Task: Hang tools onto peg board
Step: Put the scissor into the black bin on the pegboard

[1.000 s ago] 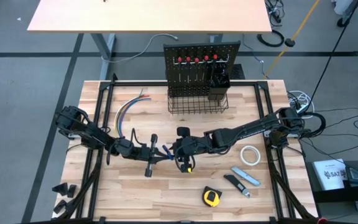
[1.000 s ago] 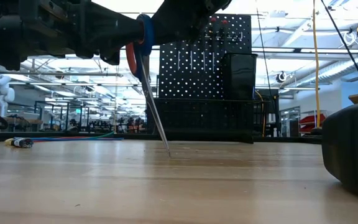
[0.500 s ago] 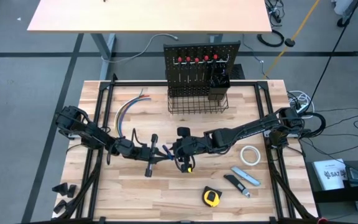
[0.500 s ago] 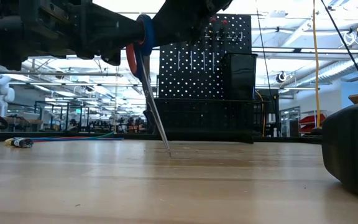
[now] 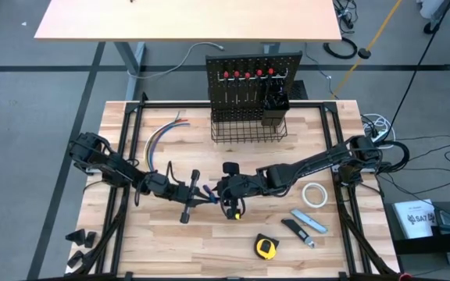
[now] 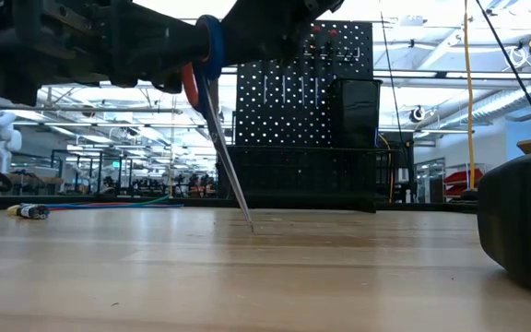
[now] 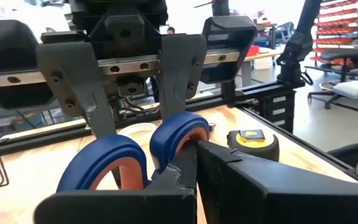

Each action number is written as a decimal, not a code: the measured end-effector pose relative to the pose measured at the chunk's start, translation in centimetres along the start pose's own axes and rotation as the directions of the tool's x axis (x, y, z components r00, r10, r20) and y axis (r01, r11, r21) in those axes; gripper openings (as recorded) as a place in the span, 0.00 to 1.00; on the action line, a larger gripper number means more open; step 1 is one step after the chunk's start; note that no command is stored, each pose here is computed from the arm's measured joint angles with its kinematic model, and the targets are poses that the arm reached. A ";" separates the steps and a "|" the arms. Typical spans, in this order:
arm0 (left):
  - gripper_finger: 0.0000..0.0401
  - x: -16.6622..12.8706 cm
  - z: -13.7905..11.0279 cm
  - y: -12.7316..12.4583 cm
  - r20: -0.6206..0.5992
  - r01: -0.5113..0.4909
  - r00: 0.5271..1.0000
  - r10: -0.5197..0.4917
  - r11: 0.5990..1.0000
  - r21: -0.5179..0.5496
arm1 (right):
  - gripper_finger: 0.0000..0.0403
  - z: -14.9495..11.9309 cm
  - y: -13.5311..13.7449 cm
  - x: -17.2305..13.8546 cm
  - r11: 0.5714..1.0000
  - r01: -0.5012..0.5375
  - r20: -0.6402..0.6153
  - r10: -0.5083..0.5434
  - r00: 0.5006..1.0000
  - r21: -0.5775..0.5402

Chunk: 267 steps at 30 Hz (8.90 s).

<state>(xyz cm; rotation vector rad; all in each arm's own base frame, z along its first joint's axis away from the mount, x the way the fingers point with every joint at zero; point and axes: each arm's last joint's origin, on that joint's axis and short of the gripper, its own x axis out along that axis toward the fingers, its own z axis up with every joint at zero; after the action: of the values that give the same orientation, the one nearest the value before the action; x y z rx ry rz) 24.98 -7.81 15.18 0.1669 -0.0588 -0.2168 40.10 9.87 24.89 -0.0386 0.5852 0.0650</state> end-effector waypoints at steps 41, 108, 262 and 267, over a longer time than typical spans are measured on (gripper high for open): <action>0.00 2.3 1.3 2.6 0.103 0.548 0.824 -0.557 0.830 0.108 | 0.31 1.7 0.8 0.2 0.969 -0.243 0.184 0.246 0.952 -0.037; 0.00 -8.3 0.1 9.2 0.139 0.206 0.973 -0.182 0.960 -0.187 | 0.01 4.3 -5.5 -21.1 0.923 0.361 0.144 -0.378 0.915 0.130; 0.12 0.4 -7.7 10.5 -0.505 -0.307 0.843 0.189 0.938 -0.163 | 0.09 -11.3 -1.5 2.7 0.840 0.453 -0.461 -0.288 0.839 0.299; 0.19 -1.3 -5.3 9.7 -0.383 -0.270 0.900 0.209 0.956 -0.112 | 0.01 -11.3 -1.7 2.4 0.839 0.462 -0.480 -0.290 0.828 0.289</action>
<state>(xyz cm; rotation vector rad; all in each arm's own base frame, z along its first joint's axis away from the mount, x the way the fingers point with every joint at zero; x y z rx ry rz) 26.12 2.69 11.61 0.0338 0.3116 0.0612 36.00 7.64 14.24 0.2305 1.0067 -0.4738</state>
